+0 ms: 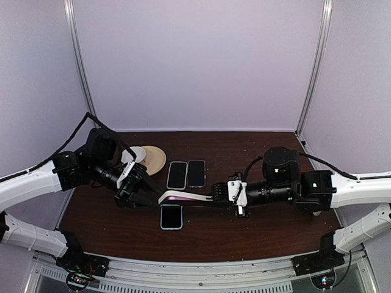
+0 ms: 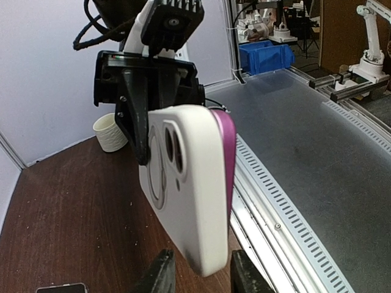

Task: Take the phone out of the phone case
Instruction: Remove the bottom left corner of the phone case.

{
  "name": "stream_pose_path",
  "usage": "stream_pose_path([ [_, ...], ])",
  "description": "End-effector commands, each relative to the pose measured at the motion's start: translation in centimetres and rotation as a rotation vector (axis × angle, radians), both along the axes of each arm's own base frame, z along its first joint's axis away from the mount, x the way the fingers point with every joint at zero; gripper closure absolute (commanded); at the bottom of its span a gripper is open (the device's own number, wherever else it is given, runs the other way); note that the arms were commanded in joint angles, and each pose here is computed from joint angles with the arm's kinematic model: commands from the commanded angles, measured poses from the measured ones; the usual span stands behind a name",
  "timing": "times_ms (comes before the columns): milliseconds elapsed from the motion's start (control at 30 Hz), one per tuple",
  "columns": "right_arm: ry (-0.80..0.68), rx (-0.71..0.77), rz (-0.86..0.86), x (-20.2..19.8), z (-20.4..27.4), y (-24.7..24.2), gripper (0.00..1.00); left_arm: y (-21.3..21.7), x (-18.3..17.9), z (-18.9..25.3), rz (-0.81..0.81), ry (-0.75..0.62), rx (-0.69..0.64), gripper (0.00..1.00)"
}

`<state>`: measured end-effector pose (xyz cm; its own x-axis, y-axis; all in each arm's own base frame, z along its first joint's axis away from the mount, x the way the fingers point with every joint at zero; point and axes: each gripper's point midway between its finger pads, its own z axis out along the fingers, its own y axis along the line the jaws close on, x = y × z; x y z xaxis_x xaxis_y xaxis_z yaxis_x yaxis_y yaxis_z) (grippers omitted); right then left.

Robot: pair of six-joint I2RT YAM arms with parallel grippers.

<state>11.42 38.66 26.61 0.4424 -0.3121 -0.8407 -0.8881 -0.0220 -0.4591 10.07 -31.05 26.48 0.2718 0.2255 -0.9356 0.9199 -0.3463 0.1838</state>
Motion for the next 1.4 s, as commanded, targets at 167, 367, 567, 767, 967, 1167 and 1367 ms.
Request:
stream_pose_path([
  [167,-0.053,0.081,0.032,0.0,3.7,0.7,1.0,-0.2,-0.8,1.2,-0.055,-0.02,-0.026,0.77],
  [367,-0.091,0.048,0.079,-0.6,3.1,0.6,1.0,0.1,-1.6,1.2,-0.093,-0.007,-0.021,0.78],
  [567,-0.085,-0.028,0.189,-2.2,1.9,0.6,1.0,0.4,-2.6,1.1,-0.143,0.015,-0.013,0.78],
  [767,-0.06,-0.074,0.261,-3.3,1.3,0.7,1.0,0.5,-3.2,0.8,-0.167,0.007,-0.011,0.78],
  [967,-0.028,-0.106,0.309,-4.0,0.9,0.8,1.0,0.6,-3.3,0.6,-0.179,-0.005,-0.01,0.79],
  [1167,-0.003,-0.123,0.338,-4.5,0.5,1.0,1.0,0.5,-3.1,0.4,-0.168,-0.026,-0.005,0.82],
  [1367,-0.018,-0.126,0.314,-3.9,0.5,1.1,1.0,0.5,-3.0,0.4,-0.16,-0.033,-0.002,0.77],
])
